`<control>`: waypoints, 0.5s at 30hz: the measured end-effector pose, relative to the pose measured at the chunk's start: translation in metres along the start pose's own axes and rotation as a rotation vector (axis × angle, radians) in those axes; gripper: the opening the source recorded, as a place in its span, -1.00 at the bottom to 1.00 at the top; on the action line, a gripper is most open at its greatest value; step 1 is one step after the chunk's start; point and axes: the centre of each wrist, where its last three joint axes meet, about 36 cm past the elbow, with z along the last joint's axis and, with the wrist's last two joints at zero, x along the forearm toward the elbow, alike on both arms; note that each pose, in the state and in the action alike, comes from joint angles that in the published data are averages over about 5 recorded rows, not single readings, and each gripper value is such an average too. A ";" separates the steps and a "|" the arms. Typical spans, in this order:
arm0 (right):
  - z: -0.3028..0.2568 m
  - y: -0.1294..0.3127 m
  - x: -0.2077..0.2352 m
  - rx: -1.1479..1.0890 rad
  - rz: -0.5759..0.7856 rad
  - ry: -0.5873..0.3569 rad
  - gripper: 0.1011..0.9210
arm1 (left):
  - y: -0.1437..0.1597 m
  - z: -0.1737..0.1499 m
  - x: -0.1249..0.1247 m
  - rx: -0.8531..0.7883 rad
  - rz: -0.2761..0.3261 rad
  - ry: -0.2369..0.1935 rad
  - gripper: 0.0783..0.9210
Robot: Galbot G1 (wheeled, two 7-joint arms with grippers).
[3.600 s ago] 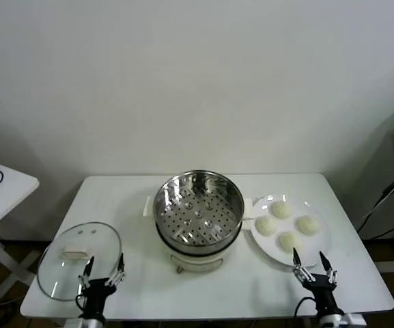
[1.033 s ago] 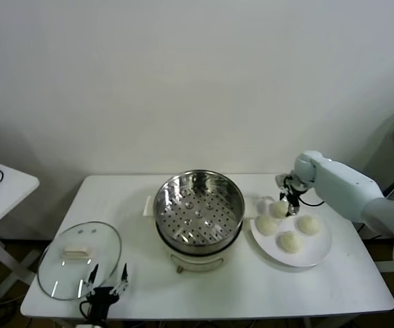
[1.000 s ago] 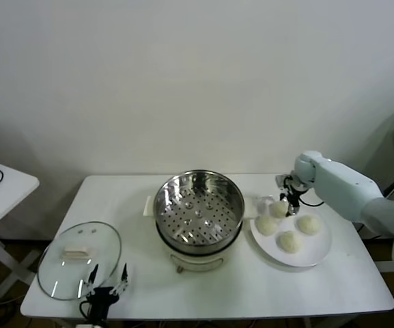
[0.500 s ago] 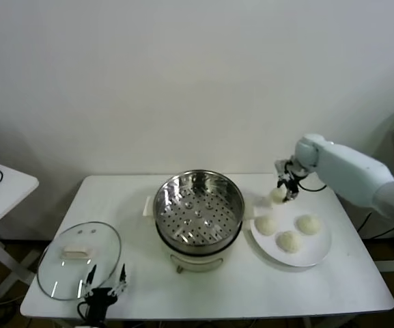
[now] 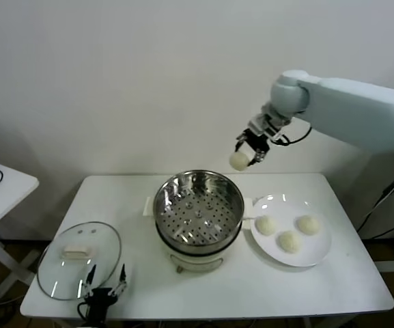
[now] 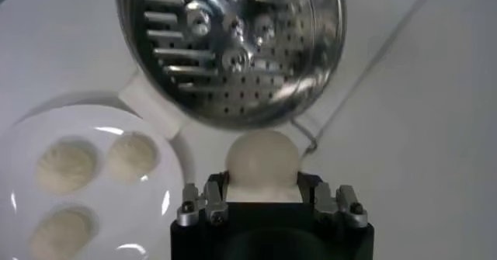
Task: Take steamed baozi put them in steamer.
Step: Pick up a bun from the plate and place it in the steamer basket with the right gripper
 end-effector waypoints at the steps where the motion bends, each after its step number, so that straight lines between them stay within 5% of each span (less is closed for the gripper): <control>1: -0.008 -0.005 -0.004 0.039 -0.004 -0.005 0.24 | -0.001 0.000 0.000 0.000 0.000 -0.001 0.77; 15: -0.051 -0.037 -0.099 0.407 -0.077 -0.001 0.24 | -0.002 0.004 -0.002 -0.004 -0.003 -0.005 0.77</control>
